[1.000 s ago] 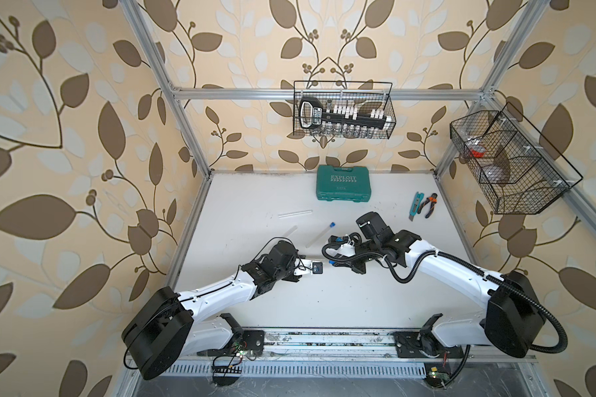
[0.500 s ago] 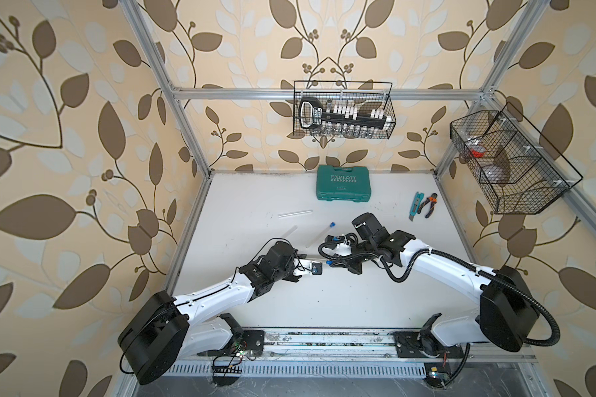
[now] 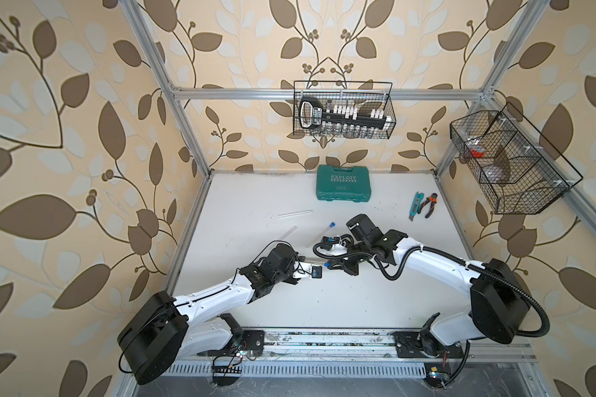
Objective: Insert stoppers into test tubes
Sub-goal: Insert the stopper into the test tube.
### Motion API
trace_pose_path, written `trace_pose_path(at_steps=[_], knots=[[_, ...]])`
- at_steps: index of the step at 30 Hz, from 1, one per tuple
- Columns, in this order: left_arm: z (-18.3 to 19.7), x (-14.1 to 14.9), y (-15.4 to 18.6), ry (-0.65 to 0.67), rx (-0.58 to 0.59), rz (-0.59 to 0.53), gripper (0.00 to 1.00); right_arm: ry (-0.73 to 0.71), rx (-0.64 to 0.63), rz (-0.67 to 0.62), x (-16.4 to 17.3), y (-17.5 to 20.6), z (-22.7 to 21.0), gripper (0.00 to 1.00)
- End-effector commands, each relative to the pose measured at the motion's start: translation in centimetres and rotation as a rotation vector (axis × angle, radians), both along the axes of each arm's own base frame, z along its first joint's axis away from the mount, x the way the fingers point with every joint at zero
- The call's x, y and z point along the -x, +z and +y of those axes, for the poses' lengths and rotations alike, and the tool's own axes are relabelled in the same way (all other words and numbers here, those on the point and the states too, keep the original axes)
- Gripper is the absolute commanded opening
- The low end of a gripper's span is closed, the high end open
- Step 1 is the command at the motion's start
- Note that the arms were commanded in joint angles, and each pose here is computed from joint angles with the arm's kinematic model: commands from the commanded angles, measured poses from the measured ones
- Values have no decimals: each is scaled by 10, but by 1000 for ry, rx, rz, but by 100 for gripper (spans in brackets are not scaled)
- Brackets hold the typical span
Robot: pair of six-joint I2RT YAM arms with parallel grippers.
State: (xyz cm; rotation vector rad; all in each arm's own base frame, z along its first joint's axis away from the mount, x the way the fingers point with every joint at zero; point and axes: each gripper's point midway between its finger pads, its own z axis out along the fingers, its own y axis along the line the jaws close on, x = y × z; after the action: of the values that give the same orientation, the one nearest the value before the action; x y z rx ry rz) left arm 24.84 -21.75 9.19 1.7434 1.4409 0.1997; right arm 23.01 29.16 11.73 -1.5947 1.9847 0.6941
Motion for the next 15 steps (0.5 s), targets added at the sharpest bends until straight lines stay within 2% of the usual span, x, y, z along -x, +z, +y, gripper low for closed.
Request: trace_pose_path(at_steps=[1, 5, 10, 15], knots=[[-16, 3, 16, -68, 25, -59, 0, -42, -2, -5, -14, 8, 10, 11], [-18, 7, 13, -103, -33, -94, 0, -96, -28, 30, -25, 18, 19, 10], [-25, 21, 7, -204, -99, -119, 0, -89, -113, 38, -31, 42, 36, 8], [-37, 35, 16, -299, -44, -138, 0, -99, -191, 50, -38, 59, 49, 7]])
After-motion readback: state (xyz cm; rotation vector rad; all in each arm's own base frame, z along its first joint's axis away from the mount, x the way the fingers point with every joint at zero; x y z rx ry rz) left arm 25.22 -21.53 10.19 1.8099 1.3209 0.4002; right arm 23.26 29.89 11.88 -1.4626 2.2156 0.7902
